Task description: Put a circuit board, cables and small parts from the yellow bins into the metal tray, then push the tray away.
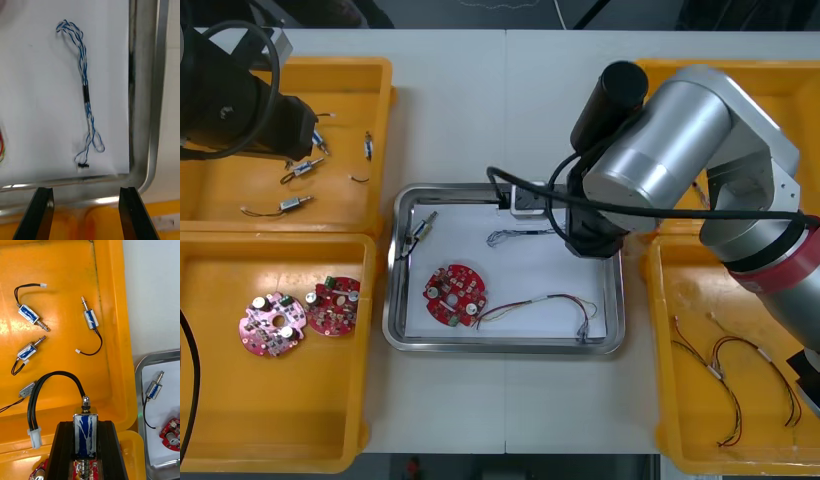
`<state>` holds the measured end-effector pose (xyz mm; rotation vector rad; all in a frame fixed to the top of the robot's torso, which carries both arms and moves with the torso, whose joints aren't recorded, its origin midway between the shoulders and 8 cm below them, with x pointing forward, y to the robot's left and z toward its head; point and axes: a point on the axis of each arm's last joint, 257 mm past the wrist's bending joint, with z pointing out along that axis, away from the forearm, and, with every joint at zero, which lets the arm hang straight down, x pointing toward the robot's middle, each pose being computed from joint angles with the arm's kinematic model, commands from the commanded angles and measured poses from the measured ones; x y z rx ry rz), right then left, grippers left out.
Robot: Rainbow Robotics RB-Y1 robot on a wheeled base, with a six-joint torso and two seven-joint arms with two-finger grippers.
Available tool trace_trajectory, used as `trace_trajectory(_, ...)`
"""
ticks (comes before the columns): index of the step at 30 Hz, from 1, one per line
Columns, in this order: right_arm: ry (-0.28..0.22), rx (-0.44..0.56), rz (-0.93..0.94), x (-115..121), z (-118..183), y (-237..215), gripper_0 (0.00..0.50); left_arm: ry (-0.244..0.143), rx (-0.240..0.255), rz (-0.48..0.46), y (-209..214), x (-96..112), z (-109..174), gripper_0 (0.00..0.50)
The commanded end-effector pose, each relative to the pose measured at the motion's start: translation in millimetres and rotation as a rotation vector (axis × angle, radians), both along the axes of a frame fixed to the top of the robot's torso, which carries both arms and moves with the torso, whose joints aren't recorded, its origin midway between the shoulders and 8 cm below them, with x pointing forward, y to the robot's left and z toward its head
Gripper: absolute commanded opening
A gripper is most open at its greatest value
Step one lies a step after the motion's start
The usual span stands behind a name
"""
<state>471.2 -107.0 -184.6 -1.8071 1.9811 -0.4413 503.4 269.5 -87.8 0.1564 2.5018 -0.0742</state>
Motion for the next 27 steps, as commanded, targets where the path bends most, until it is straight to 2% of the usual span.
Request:
trace_trajectory(1, -0.050, 0.107, -0.144, -12, 48, -2, 0.500, -0.022, -0.024, 0.008, -7, -5, 9, 0.002)
trace_trajectory(5, -0.122, 0.240, -0.232, -11, 80, 3, 0.500, -0.015, -0.001, -0.036, -26, -9, 4, 0.002)
trace_trajectory(8, -0.156, 0.337, -0.303, -14, 98, 1, 0.500, -0.006, 0.010, -0.077, -42, -13, -2, 0.002)
trace_trajectory(12, -0.174, 0.419, -0.399, -21, 104, -13, 0.500, 0.013, 0.018, -0.125, -64, -19, -11, 0.001)
trace_trajectory(16, -0.174, 0.484, -0.532, -29, 99, -41, 0.500, 0.044, 0.034, -0.179, -87, -26, -25, 0.000)
trace_trajectory(17, -0.171, 0.517, -0.600, -33, 96, -56, 0.500, 0.063, 0.043, -0.200, -96, -30, -34, 0.000)
trace_trajectory(22, -0.160, 0.582, -0.742, -41, 94, -91, 0.500, 0.055, 0.050, -0.245, -121, -28, -47, 0.001)
trace_trajectory(27, -0.130, 0.645, -0.914, -55, 87, -140, 0.500, 0.045, 0.052, -0.298, -151, -25, -64, 0.001)
